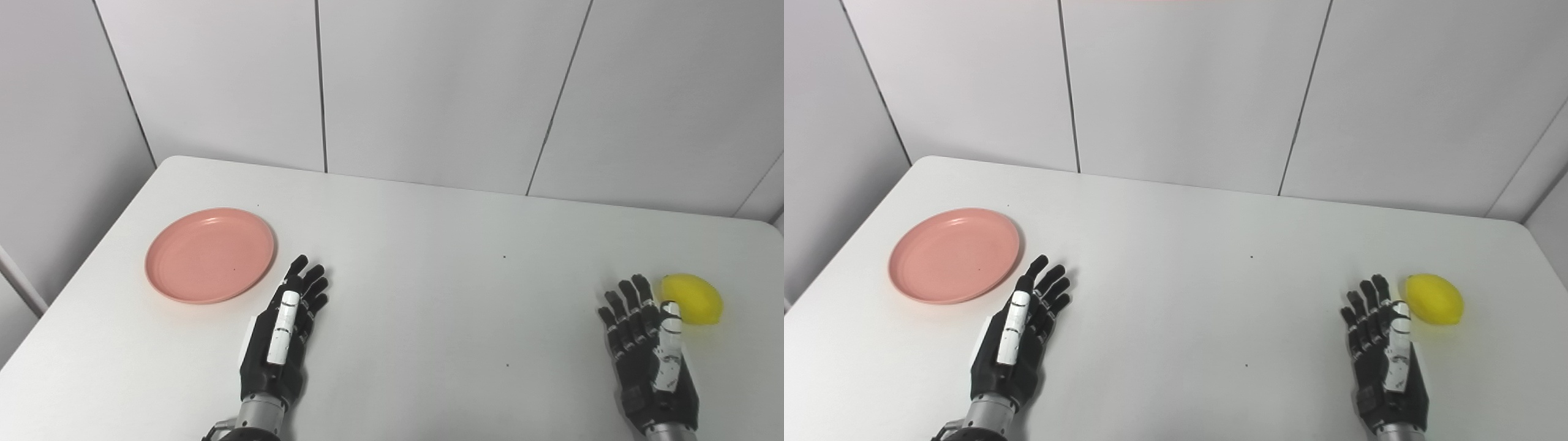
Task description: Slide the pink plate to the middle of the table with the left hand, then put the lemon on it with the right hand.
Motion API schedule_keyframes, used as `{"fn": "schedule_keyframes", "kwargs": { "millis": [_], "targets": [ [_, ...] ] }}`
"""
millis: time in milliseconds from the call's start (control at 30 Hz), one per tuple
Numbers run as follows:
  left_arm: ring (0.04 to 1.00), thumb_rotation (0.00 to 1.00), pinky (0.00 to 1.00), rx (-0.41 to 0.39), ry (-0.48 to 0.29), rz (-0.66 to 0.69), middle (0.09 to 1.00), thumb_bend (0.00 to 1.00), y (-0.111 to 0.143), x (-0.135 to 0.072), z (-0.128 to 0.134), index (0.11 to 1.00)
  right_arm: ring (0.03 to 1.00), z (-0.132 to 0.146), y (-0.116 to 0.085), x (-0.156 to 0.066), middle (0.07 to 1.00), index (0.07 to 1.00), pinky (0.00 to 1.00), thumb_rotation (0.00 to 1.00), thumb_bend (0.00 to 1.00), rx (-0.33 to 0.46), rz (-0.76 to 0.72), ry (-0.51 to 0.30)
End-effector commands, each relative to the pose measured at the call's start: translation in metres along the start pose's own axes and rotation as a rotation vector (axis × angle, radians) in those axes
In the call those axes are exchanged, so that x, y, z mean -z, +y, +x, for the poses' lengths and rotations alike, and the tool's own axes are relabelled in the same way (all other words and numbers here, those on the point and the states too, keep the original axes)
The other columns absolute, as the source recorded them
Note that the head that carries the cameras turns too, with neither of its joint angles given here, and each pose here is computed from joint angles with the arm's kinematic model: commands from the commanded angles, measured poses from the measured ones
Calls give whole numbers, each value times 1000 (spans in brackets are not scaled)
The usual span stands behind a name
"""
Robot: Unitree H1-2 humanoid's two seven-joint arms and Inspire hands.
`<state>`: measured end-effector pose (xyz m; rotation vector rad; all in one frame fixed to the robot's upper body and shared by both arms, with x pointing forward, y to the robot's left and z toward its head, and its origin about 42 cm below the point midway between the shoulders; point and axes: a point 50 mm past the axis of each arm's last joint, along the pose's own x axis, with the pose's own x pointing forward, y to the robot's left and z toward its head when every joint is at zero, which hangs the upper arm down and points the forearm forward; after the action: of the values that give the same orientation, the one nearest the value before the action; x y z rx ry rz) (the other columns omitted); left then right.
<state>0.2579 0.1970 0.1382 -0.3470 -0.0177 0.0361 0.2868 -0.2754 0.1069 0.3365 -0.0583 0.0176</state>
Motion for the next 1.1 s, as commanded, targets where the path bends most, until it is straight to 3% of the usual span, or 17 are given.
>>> {"fn": "schedule_keyframes", "kwargs": {
  "millis": [0, 333, 600, 1067],
  "targets": [
    [909, 771, 930, 48, -80, 2, 895, 822, -7, -31, 14, 905, 984, -22, -14, 31, 1000, 998, 1000, 949, 731, 56, 16, 92],
    [916, 782, 916, 91, -126, 11, 903, 850, -15, -88, 40, 899, 986, -21, -13, 32, 1000, 1000, 1000, 944, 737, 55, 23, 88],
    [923, 800, 949, 149, -172, 37, 912, 886, -10, -122, 54, 932, 986, -21, -12, 33, 999, 992, 1000, 939, 726, 56, 31, 89],
    [906, 792, 918, 124, -192, 111, 898, 917, 59, -168, 92, 951, 998, -20, -17, 34, 1000, 1000, 1000, 970, 701, 53, 37, 95]
  ]
}}
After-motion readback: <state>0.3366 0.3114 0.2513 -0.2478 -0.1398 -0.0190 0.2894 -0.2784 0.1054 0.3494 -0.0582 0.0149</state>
